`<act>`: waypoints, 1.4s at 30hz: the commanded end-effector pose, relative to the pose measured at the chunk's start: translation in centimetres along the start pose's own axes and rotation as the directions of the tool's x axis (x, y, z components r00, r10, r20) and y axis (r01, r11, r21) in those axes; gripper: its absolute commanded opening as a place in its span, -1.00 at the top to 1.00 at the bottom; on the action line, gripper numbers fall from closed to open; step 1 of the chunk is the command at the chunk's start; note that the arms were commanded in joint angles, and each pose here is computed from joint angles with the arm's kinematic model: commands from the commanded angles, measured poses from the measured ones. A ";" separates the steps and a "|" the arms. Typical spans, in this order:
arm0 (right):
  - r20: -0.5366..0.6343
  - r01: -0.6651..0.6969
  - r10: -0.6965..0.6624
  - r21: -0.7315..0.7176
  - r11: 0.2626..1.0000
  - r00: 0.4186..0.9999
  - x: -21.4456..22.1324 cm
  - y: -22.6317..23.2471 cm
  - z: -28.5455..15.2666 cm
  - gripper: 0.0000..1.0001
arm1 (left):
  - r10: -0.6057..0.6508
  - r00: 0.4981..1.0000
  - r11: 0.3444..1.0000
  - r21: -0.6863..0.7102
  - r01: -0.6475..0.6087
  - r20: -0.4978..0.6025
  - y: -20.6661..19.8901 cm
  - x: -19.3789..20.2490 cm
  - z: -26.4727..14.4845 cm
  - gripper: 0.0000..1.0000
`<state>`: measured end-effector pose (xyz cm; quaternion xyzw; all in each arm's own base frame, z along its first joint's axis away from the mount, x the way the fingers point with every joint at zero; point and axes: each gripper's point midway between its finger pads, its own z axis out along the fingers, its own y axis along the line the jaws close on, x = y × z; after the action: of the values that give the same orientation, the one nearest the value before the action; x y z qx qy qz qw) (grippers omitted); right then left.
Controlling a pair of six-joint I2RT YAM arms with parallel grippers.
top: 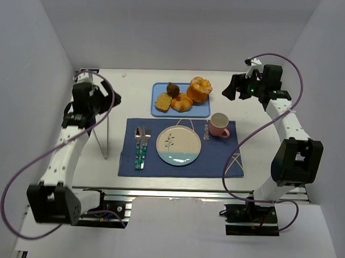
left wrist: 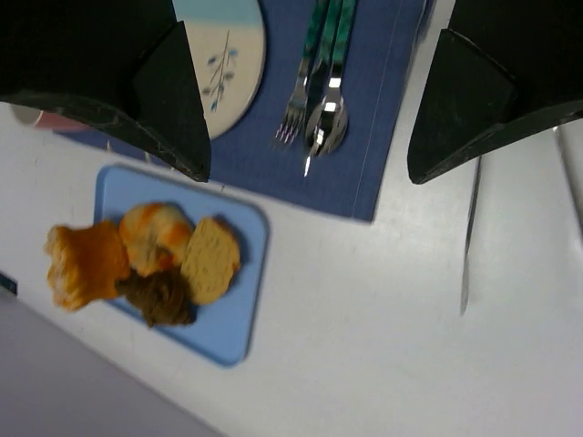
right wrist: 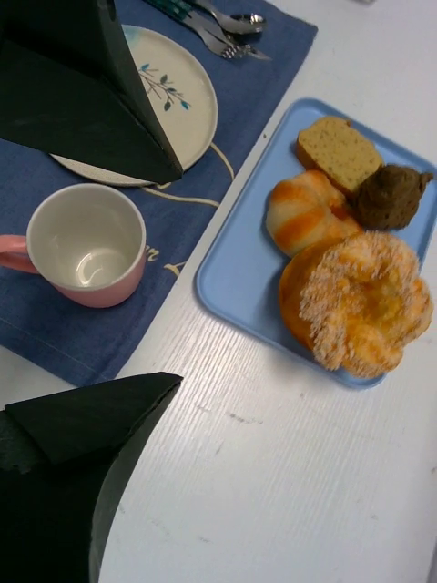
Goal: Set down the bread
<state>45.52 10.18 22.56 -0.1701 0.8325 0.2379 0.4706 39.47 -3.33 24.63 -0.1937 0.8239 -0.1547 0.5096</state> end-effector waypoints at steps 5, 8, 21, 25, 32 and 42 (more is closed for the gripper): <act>0.249 0.315 -0.215 -0.495 0.810 0.944 -3.1 9.2 -4.4 -0.13 | 0.051 0.991 0.964 -0.254 -0.082 -0.124 7.0 6.1 -6.9 0.26; 0.191 0.344 -0.287 -0.542 0.767 0.939 -1.5 12.6 -2.8 1.00 | 0.058 0.984 0.946 -0.307 -0.108 -0.167 8.5 7.5 -7.8 0.97; 0.120 0.277 -0.257 -0.595 0.754 0.959 2.0 18.4 -2.0 -0.79 | 0.155 0.822 0.839 -0.366 -0.403 -0.549 13.7 12.7 -5.2 -0.74; 0.108 0.259 -0.243 -0.593 0.762 0.964 2.1 18.1 -1.8 -0.79 | 0.175 0.783 0.831 -0.338 -0.443 -0.596 14.7 14.3 -3.4 -0.74; 0.103 0.256 -0.243 -0.582 0.772 0.965 1.8 17.7 -1.4 -0.79 | 0.137 0.783 0.859 -0.321 -0.399 -0.607 16.4 16.1 -0.1 -0.69; 0.085 0.232 -0.224 -0.570 0.788 0.971 1.7 16.9 -1.4 -0.79 | 0.104 0.794 0.880 -0.316 -0.353 -0.599 18.0 17.7 2.8 -0.48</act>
<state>34.54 23.46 24.43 -0.4013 0.6990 0.4236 0.4135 30.70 3.80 1.45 -0.1389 0.9730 0.0466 0.1781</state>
